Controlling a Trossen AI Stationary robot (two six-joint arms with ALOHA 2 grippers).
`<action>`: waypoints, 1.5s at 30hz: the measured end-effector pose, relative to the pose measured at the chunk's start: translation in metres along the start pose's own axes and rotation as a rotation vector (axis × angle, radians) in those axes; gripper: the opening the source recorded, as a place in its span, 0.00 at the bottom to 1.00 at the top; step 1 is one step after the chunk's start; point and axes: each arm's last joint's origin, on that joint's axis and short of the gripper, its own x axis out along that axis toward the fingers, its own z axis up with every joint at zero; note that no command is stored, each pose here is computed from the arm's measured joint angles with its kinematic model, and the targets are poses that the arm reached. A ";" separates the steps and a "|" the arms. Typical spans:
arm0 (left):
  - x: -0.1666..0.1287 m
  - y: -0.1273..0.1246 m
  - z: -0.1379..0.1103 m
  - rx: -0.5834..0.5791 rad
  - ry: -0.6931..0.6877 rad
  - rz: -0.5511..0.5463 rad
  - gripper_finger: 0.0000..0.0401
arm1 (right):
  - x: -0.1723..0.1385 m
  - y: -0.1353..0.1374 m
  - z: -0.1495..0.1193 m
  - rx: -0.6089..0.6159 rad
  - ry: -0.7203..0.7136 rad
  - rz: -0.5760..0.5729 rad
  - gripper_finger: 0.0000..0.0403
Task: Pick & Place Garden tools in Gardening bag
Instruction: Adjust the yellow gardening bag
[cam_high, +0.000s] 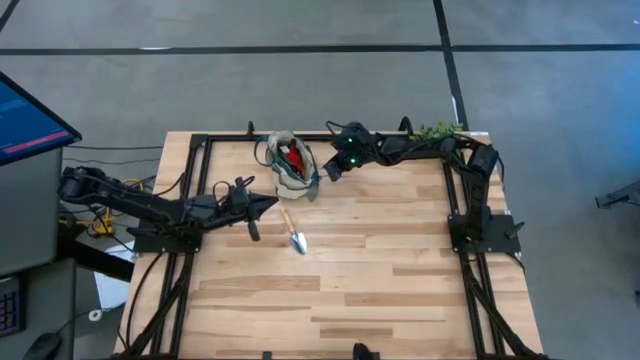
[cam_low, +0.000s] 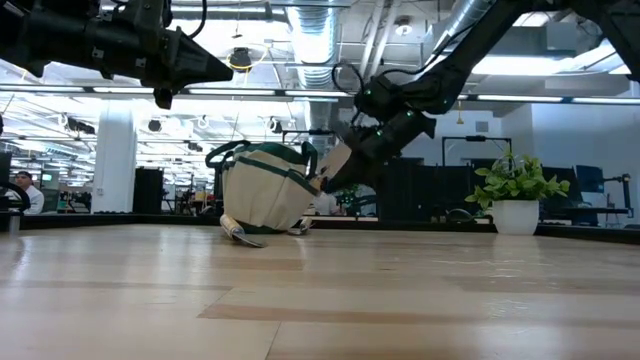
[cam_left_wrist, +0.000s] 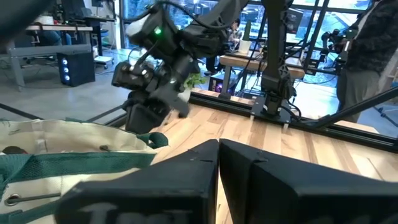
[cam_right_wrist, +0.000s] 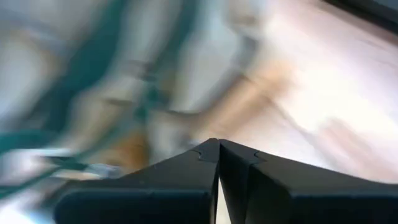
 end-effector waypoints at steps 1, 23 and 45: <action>0.000 0.000 0.000 0.000 0.000 -0.003 0.00 | 0.000 -0.003 -0.002 0.007 0.017 -0.042 0.00; -0.001 -0.002 -0.001 0.004 0.004 -0.010 0.00 | -0.074 0.040 0.024 -0.040 -0.100 -0.053 0.00; -0.001 -0.001 0.000 0.006 0.002 0.005 0.00 | -0.076 0.050 -0.071 -0.003 -0.105 0.006 0.00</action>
